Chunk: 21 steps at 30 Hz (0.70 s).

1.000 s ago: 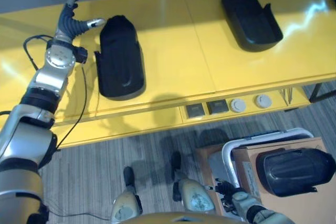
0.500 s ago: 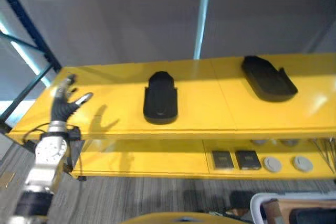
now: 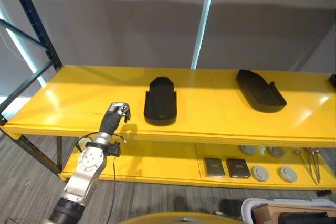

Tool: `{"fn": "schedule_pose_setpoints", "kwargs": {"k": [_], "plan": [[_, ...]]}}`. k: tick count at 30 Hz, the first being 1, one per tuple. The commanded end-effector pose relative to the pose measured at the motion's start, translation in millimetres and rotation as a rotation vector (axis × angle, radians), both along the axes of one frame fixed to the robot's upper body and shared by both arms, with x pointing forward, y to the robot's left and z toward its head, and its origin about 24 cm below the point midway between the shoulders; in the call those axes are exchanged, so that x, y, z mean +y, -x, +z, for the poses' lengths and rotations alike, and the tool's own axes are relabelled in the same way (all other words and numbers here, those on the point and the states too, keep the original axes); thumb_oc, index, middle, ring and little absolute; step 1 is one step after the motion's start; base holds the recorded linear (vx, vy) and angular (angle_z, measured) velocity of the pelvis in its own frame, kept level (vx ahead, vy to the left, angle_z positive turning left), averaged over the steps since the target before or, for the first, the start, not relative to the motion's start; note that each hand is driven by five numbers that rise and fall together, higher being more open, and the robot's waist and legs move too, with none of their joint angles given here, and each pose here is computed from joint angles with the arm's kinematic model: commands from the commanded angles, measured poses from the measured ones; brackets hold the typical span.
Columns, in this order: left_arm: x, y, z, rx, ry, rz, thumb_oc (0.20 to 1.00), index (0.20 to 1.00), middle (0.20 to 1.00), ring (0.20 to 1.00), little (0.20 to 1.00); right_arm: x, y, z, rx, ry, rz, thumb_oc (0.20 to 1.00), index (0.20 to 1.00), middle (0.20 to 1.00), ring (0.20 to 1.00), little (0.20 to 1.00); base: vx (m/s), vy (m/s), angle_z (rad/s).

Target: Move parts from the plastic box to the shelf.

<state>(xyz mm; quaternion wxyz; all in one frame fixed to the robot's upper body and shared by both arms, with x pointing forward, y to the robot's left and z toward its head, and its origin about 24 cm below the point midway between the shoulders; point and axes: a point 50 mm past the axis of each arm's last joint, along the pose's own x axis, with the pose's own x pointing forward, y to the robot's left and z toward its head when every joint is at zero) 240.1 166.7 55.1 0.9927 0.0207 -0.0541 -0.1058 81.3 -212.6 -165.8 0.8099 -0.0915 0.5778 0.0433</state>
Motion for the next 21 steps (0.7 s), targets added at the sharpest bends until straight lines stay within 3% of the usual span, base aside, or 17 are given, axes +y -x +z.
{"fn": "schedule_pose_setpoints", "kwargs": {"k": [1, 11, 21], "plan": [[-8.4, -12.3, 22.0, -0.106, -0.002, -0.04, 0.2, 0.2, 0.2, 0.2, 0.2, 24.7, -29.6, 2.3, -0.073, -0.029, 0.028, 1.0, 1.0, 1.0, 1.0, 1.0, -0.07, -0.029, -0.05], [-34.5, -24.6, 11.6, -0.052, 0.016, -0.095, 0.2, 0.2, 0.2, 0.2, 0.2, 22.1, -24.8, 0.5, -0.048, 0.019, 0.044, 1.0, 1.0, 1.0, 1.0, 1.0, -0.06, -0.019, -0.08], [-34.6, -45.7, 32.5, -0.146, 0.031, -0.016, 0.2, 0.2, 0.2, 0.2, 0.2, 22.4, -38.1, 5.2, -0.111, 0.03, 0.044, 1.0, 1.0, 1.0, 1.0, 1.0, -0.05, -0.003, -0.13]]}}
